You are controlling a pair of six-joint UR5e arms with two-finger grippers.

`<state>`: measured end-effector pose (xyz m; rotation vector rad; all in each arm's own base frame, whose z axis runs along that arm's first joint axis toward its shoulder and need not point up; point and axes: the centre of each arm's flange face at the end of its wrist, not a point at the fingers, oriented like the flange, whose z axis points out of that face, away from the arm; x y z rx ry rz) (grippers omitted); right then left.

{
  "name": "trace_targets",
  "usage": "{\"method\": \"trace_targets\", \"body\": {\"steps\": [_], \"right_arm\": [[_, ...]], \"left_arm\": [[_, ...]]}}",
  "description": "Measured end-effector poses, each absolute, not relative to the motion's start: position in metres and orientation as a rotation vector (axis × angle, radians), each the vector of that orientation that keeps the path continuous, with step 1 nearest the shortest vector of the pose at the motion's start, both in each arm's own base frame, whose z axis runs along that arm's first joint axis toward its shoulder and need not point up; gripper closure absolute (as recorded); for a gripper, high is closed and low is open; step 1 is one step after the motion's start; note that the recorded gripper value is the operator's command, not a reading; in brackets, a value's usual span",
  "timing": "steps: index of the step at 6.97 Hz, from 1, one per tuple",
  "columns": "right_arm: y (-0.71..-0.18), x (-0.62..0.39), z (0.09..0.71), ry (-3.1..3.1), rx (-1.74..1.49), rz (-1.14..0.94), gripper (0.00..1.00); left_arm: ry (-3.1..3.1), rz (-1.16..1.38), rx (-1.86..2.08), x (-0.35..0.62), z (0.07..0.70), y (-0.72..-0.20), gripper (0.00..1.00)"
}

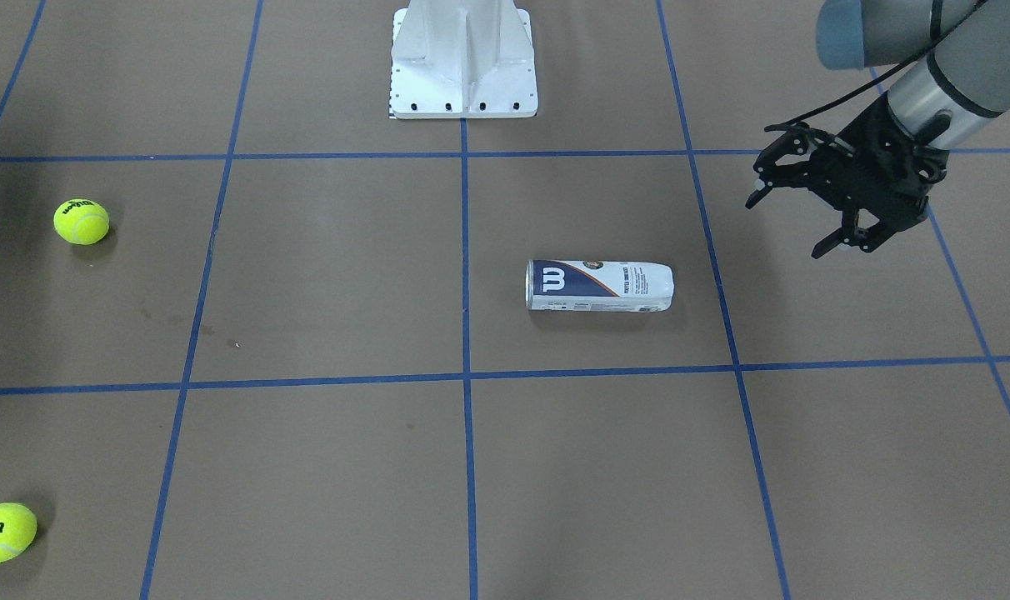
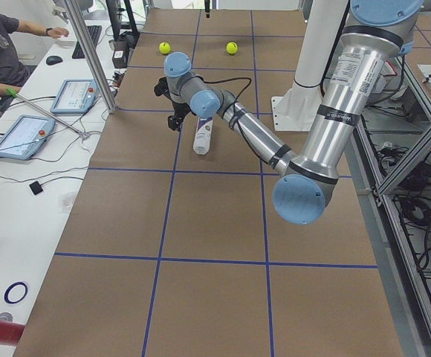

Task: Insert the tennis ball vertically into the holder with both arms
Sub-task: 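Move the left gripper down over the open end of the white can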

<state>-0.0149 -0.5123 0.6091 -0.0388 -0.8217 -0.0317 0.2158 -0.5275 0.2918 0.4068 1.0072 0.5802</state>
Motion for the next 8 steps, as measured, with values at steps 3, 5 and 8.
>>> {"method": "trace_targets", "body": {"steps": [3,5,8], "right_arm": [[-0.511,-0.016,0.609,-0.838,-0.045,-0.031,0.01],[-0.511,-0.016,0.608,-0.845,-0.045,-0.031,0.01],[-0.511,-0.016,0.607,-0.847,-0.044,-0.032,0.01]], "left_arm": [[0.912,0.659,0.514,0.293,0.246,-0.52,0.01],[0.858,0.743,0.604,0.366,0.207,-0.494,0.01],[0.834,0.937,0.734,0.42,0.186,-0.487,0.0]]}}
